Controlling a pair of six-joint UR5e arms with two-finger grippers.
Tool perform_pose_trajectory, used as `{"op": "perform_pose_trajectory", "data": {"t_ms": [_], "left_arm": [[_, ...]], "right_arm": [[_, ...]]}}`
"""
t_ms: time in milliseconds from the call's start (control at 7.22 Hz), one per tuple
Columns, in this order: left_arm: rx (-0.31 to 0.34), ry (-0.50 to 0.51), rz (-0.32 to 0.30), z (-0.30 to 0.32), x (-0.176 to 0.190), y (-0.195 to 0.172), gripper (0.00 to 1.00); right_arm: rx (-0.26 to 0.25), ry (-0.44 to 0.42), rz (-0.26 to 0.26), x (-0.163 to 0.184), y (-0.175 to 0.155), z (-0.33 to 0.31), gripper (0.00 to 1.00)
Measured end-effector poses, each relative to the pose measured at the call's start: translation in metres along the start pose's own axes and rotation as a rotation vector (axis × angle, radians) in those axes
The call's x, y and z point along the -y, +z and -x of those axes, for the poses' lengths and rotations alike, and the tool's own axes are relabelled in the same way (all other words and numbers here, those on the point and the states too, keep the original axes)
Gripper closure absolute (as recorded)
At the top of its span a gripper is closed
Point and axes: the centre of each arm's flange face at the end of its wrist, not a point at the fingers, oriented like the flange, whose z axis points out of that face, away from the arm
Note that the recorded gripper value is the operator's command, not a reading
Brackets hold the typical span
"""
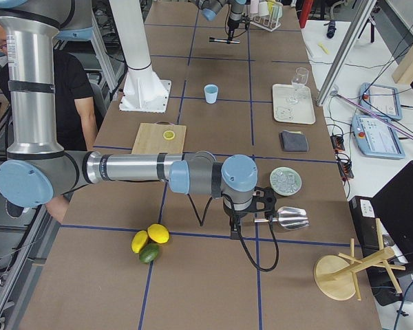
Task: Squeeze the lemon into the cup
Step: 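Stand the muddler on the table and open the left gripper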
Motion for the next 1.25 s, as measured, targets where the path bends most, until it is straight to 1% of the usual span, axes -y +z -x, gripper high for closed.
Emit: {"op": "perform_pose_trajectory", "data": {"t_ms": [139, 277, 831, 970, 1108, 1247], "left_arm": [[0.03, -0.006, 0.009, 0.011, 0.002, 0.013, 1.0], [0.047, -0.014, 0.017, 0.02, 0.001, 0.023, 1.0], [0.072, -0.035, 0.041, 0.056, -0.014, 0.05, 1.0], [0.076, -0.038, 0.045, 0.06, -0.014, 0.056, 0.7], [0.075, -0.037, 0.045, 0.063, -0.013, 0.061, 0.01], [0.073, -0.037, 0.042, 0.064, -0.012, 0.063, 0.0]], "right_arm": [[0.0, -0.001, -0.001, 0.0, 0.0, 0.0, 0.0], [0.0, -0.001, -0.001, 0.0, 0.0, 0.0, 0.0], [0.001, -0.001, -0.001, 0.0, -0.001, 0.001, 0.0], [0.001, -0.001, -0.001, 0.0, -0.001, 0.001, 0.0], [0.001, -0.002, -0.002, 0.0, -0.001, 0.001, 0.0], [0.001, -0.003, -0.003, 0.0, -0.001, 0.001, 0.0]]}}
